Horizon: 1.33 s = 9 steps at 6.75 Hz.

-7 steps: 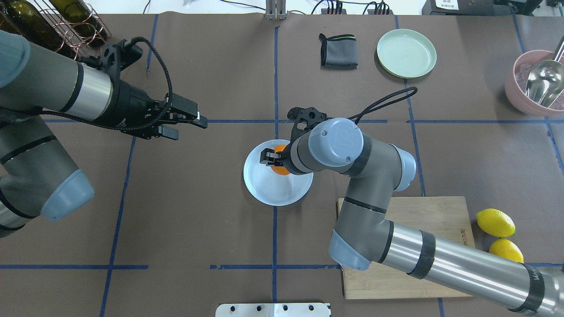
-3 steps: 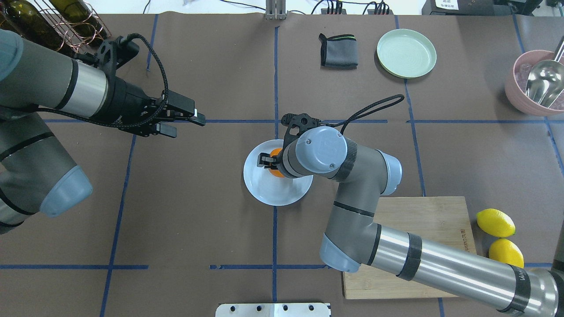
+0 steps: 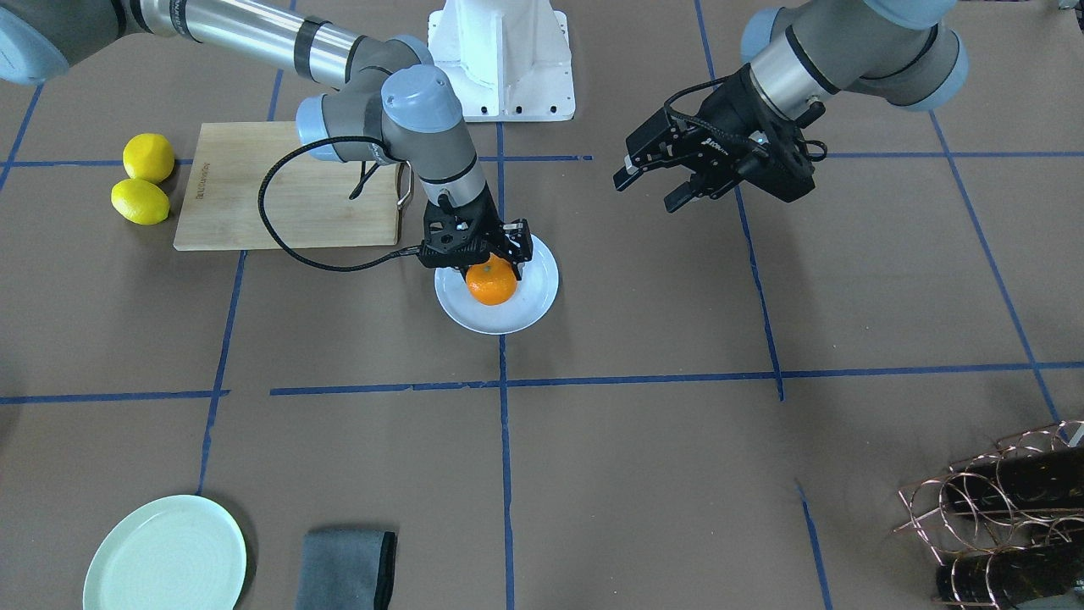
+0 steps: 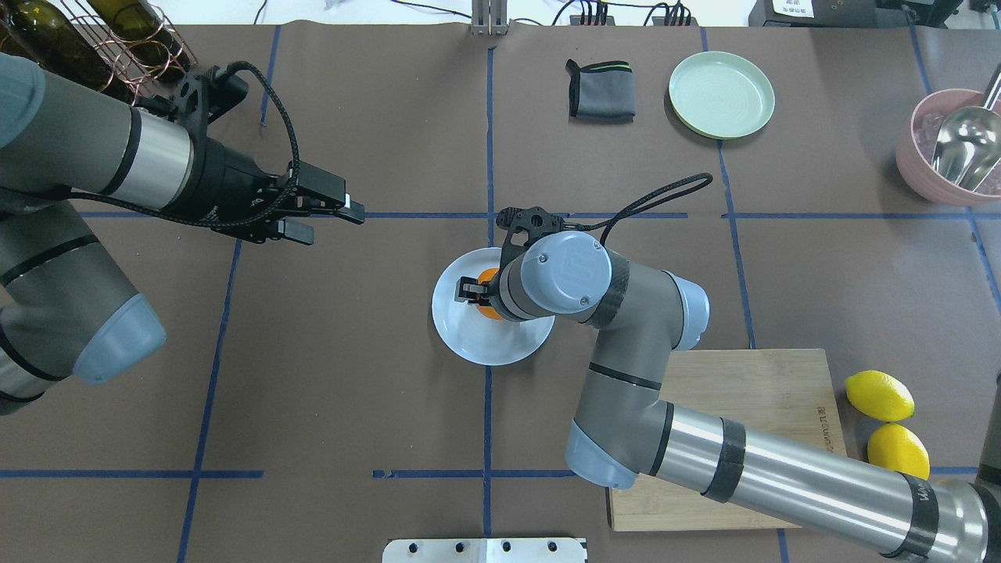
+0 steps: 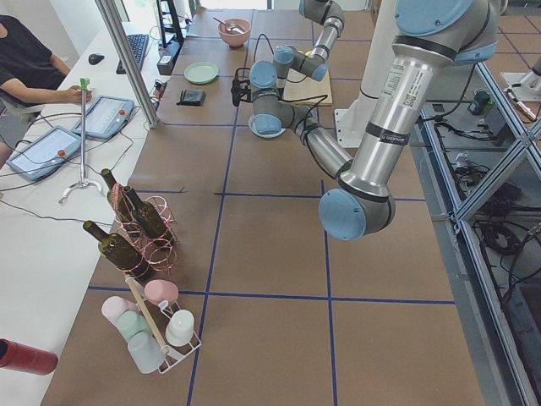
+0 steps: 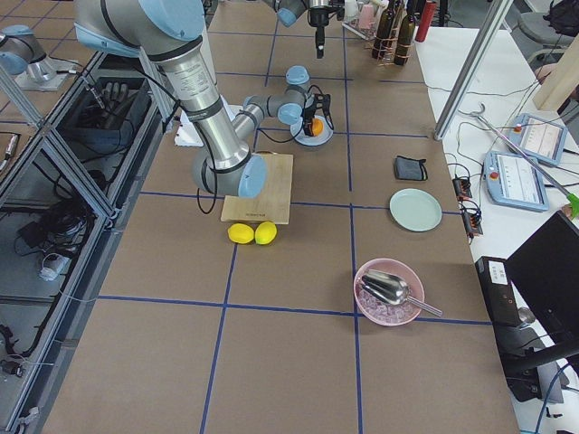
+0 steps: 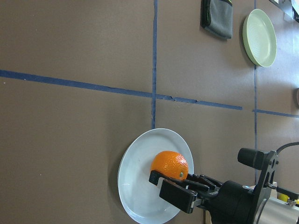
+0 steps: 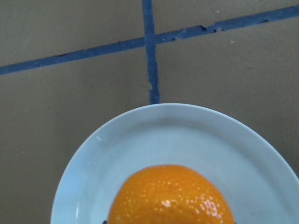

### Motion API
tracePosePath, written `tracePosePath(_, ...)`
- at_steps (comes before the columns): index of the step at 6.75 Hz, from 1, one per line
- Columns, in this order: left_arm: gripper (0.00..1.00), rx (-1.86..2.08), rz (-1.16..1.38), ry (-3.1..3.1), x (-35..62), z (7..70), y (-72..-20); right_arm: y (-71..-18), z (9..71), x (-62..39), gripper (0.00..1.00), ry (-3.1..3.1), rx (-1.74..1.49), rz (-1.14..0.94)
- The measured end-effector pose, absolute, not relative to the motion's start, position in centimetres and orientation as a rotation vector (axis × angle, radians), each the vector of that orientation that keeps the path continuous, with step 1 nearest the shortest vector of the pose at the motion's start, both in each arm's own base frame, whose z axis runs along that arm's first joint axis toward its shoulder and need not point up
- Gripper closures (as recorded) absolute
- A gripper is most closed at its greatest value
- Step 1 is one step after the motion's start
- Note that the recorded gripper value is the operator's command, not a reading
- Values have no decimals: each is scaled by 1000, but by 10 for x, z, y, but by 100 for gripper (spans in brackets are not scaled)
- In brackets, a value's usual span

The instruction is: Pick orange to plate

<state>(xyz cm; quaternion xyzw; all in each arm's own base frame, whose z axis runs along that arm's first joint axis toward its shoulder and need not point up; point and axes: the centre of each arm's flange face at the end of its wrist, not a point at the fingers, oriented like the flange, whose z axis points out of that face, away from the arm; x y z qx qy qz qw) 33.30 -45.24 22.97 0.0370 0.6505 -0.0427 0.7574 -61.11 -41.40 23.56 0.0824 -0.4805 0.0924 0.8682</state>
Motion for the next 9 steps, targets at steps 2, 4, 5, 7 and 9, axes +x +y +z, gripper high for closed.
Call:
tracePosePath(2, 10, 82, -91, 1416, 334, 231, -453, -413, 235, -611, 0, -1008, 172, 194)
tracePosePath(4, 10, 84, -89, 1416, 334, 231, -453, -411, 227, -603, 0, -1010, 168, 195)
tracePosePath(5, 10, 84, -90, 1415, 334, 231, -453, -406, 214, -586, 0, -1014, 162, 194)
tracePosePath(7, 10, 84, -90, 1414, 334, 231, -453, -395, 199, -512, 0, -1038, 131, 194)
tracePosePath(9, 10, 97, -106, 1389, 322, 247, -459, -426, 216, -402, 0, -1045, 61, 224)
